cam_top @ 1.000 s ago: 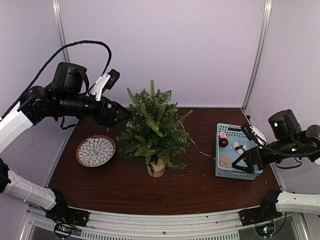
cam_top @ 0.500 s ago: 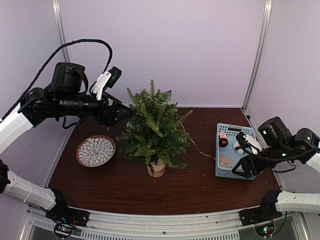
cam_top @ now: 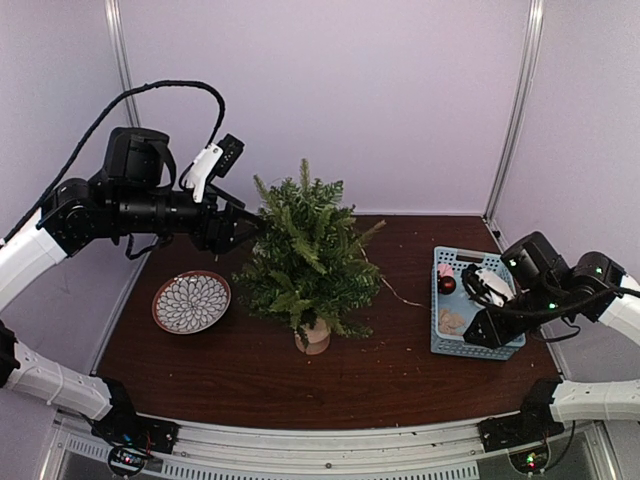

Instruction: Decorate the small christmas tree

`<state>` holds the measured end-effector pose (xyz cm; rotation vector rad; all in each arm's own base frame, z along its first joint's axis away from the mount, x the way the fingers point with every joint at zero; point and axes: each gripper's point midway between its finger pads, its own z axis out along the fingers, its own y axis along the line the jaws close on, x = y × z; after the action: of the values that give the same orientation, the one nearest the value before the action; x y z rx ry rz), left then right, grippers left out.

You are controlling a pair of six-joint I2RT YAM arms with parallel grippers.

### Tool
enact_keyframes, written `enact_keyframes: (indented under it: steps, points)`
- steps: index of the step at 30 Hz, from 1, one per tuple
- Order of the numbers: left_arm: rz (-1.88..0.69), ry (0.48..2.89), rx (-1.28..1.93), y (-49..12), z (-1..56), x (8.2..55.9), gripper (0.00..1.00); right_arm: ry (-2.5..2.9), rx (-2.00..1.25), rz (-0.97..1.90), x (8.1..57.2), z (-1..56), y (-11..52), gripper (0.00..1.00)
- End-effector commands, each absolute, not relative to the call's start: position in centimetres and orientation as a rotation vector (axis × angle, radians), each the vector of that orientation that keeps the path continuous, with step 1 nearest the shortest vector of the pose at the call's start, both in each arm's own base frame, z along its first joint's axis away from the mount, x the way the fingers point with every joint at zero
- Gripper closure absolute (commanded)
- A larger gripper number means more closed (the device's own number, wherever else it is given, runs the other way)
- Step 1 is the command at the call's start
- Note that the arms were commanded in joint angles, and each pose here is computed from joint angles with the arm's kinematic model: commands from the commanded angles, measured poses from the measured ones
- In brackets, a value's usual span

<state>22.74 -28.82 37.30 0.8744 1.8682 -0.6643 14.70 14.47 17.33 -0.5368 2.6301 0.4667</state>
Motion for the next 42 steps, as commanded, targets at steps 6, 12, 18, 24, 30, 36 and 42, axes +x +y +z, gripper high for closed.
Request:
enact_keyframes:
  steps: [6,12,18,24,30,36,42]
  points:
    - [-0.658,1.762,0.871,-28.6,39.8,22.8,0.31,2.498,-0.581,0.585,14.8,21.1,15.7,1.0]
    - [-0.644,1.725,0.925,-29.0,41.0,22.6,0.33,2.383,-0.678,0.689,13.7,26.8,16.5,1.0]
    - [-0.645,1.629,0.99,-29.4,43.2,21.8,0.33,2.349,-0.787,0.764,12.4,30.4,17.5,1.0]
    - [-0.566,1.462,1.124,-31.1,46.0,19.9,0.34,2.302,-0.935,0.817,11.5,33.1,19.3,1.0]
    - [-0.472,1.306,1.367,-35.6,46.3,16.7,0.38,2.232,-1.118,0.79,10.9,35.0,22.0,1.0]
    - [-0.496,1.181,1.46,-39.1,47.3,14.7,0.46,2.174,-1.232,0.756,10.6,36.1,24.7,1.0]
    - [-0.48,1.104,1.552,-41.9,46.4,13.2,0.54,2.131,-1.264,0.761,10.3,36.8,26.7,1.0]
